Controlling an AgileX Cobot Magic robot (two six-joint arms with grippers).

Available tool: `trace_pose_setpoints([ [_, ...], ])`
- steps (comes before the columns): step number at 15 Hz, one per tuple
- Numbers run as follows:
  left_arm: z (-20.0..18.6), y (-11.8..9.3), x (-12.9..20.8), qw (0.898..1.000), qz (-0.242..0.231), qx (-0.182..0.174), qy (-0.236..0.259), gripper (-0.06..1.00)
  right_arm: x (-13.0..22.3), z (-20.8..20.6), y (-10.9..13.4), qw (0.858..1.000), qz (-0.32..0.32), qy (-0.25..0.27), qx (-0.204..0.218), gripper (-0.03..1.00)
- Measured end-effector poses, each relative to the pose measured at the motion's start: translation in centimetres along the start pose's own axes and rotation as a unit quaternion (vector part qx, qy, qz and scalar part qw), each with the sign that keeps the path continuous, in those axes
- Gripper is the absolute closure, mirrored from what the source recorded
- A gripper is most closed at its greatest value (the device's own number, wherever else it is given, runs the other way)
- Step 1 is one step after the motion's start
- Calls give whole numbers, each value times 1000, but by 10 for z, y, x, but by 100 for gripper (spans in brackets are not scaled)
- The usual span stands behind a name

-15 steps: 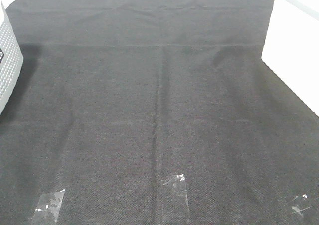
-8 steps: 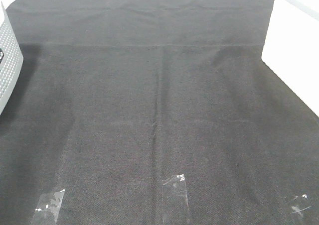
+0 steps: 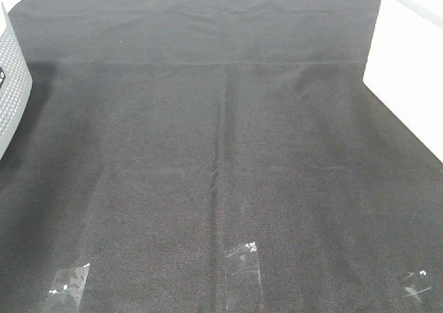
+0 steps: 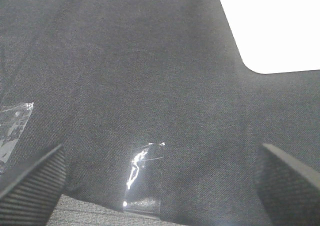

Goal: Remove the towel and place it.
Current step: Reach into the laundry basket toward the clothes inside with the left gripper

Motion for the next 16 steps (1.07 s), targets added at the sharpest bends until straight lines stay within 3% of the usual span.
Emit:
trace_pose_setpoints([
  [5, 9, 37, -15, 996, 76, -27, 24, -5, 0, 0, 0, 1000, 0, 0, 0, 0],
  [10, 22, 71, -12, 985, 121, -68, 98, -5, 0, 0, 0, 1000, 0, 0, 0, 0],
  [13, 49, 84, -6, 978, 151, -58, 133, -5, 0, 0, 0, 1000, 0, 0, 0, 0],
  [16, 85, 106, 13, 983, 113, -30, 140, -5, 0, 0, 0, 1000, 0, 0, 0, 0],
])
Point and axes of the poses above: a point on each arm's last joint axis where the gripper is mounted, z pointing out along that axis toward the gripper, y along the wrist's bending axis when the last joint is at zero, x = y × z, the point moved 5 cm from there along z, pointing out along that axis toward the gripper, and after that the axes turned 9 degrees about z, right-handed, at the moved point
